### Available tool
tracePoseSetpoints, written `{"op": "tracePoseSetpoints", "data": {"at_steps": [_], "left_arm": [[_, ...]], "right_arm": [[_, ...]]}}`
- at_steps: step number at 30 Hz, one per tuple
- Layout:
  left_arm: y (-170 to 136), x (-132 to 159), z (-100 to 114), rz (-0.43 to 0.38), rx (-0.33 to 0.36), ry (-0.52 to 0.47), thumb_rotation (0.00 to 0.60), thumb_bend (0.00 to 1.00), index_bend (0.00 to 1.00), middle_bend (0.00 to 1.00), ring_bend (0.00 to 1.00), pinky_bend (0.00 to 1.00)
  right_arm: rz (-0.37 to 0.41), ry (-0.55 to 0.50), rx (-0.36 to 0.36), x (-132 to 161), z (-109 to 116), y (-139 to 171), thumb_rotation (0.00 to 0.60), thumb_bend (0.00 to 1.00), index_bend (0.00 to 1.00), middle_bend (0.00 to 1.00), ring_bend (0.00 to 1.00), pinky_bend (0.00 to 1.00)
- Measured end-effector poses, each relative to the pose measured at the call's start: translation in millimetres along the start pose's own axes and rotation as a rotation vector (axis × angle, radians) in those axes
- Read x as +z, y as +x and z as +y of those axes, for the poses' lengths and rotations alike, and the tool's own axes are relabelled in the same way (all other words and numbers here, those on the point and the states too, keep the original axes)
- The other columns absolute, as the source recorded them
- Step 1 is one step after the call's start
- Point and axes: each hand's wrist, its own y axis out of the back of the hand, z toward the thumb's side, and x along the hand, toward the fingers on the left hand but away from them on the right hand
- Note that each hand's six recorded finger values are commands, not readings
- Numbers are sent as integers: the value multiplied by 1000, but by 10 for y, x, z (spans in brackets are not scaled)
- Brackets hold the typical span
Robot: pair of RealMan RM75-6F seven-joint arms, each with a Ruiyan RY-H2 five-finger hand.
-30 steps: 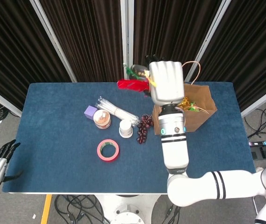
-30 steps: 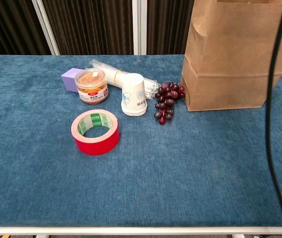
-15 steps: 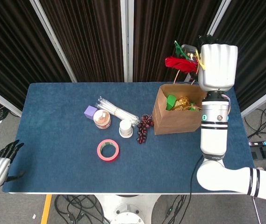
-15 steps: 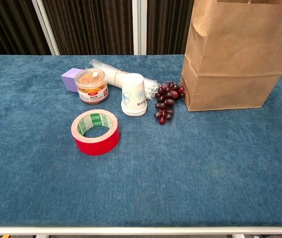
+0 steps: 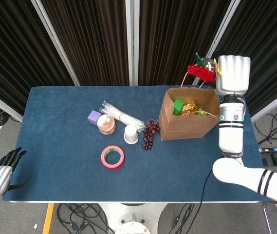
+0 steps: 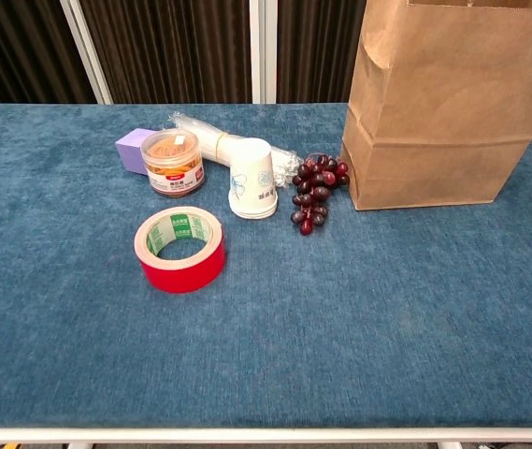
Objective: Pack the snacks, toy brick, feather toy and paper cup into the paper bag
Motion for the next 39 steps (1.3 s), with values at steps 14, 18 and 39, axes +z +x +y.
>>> {"op": "tracePoseSetpoints", "data": {"at_steps": [14,18,39], "left_arm": [[0,-58,-8,16,-3,1,600,265,137,85,24,167],[4,-59,-11,14,-2,0,600,264,137,85,24,167],[7,-54,5,10,1,0,600,265,137,85,24,167]], "right_arm": [[72,-8,73,264,-550,59,600,422,824,711,624,787],[71,-10,90,270,-592,86,600,400,825,703,624,786],[117,-15,273,185,-751,185,600,0,535,506,332,489]]}}
